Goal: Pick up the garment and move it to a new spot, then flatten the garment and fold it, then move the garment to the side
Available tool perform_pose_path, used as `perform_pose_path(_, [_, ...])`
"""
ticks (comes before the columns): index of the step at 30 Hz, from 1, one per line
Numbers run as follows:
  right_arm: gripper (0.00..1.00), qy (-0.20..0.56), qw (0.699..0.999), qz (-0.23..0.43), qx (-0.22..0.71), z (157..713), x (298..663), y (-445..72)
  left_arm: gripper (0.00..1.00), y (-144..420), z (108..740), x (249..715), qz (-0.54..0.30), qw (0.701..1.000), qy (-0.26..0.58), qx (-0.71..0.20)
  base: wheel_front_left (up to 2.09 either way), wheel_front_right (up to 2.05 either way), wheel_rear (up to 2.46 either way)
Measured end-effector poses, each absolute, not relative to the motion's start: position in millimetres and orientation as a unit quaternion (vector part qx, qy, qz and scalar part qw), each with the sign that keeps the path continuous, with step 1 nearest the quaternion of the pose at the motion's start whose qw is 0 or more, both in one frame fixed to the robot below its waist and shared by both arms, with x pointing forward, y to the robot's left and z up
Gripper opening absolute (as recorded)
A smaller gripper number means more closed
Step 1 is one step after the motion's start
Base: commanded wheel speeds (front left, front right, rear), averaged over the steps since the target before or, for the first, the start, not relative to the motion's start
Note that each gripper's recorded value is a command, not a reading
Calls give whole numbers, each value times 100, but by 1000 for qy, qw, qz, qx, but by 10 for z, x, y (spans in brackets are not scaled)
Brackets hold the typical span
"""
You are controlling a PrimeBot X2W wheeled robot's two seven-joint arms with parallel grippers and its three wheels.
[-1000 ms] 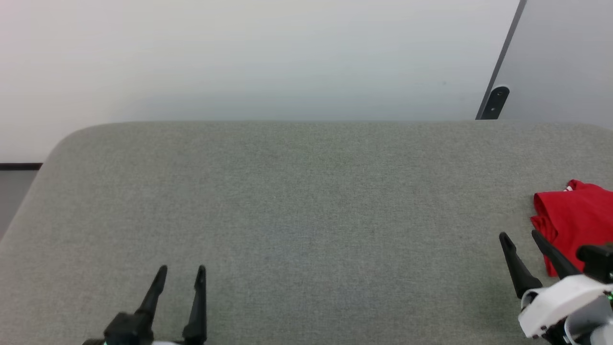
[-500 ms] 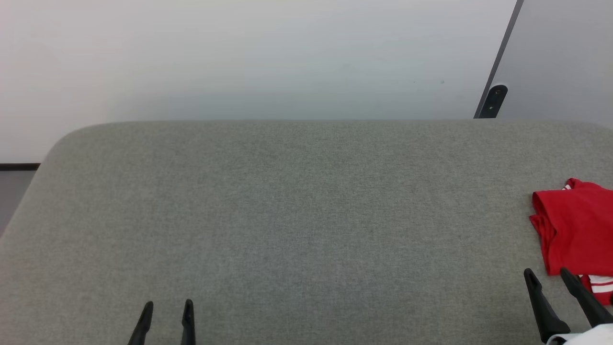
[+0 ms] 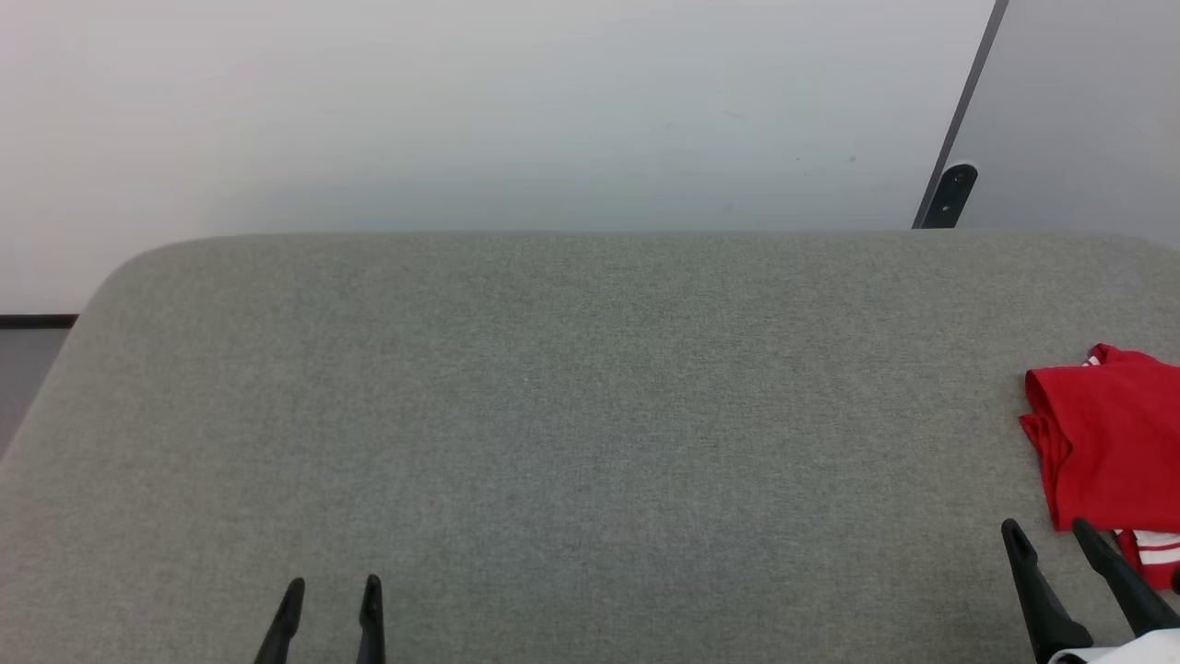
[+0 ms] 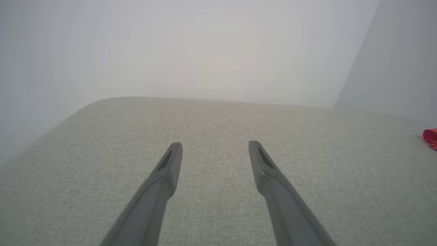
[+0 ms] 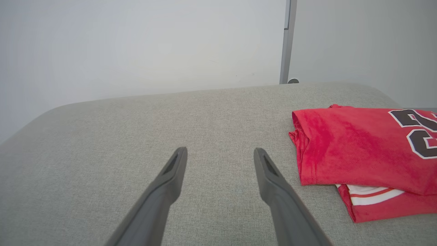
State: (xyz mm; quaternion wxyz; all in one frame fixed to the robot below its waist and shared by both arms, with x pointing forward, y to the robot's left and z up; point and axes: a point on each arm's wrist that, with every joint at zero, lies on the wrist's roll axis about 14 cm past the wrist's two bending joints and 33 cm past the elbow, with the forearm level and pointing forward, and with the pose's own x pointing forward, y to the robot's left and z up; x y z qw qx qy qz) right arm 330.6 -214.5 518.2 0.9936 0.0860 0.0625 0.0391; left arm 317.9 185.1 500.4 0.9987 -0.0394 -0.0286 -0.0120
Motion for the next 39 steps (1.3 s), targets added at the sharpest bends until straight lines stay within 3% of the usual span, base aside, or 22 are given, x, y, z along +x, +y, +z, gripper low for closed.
perform_pose_path(16, [100, 65, 993, 41, 94, 5196, 3291, -2097, 100, 1859, 5034, 3249, -2, 999, -31, -44, 0, 0, 0])
perform_pose_path(17, [0, 67, 992, 42, 95, 5182, 3291, -2087, 0, 1859, 5045, 3264, -1, 999, -33, -40, 0, 0, 0])
perform_pose_path(23, [0, 94, 988, 37, 118, 4989, 3266, -2050, 0, 1844, 4836, 3203, 4, 999, 2, -55, 0, 0, 0])
perform_pose_path(39, [0, 87, 963, 32, 252, 4949, 3353, -2015, 0, 1931, 4752, 3315, 31, 978, 28, -202, 0, 0, 0])
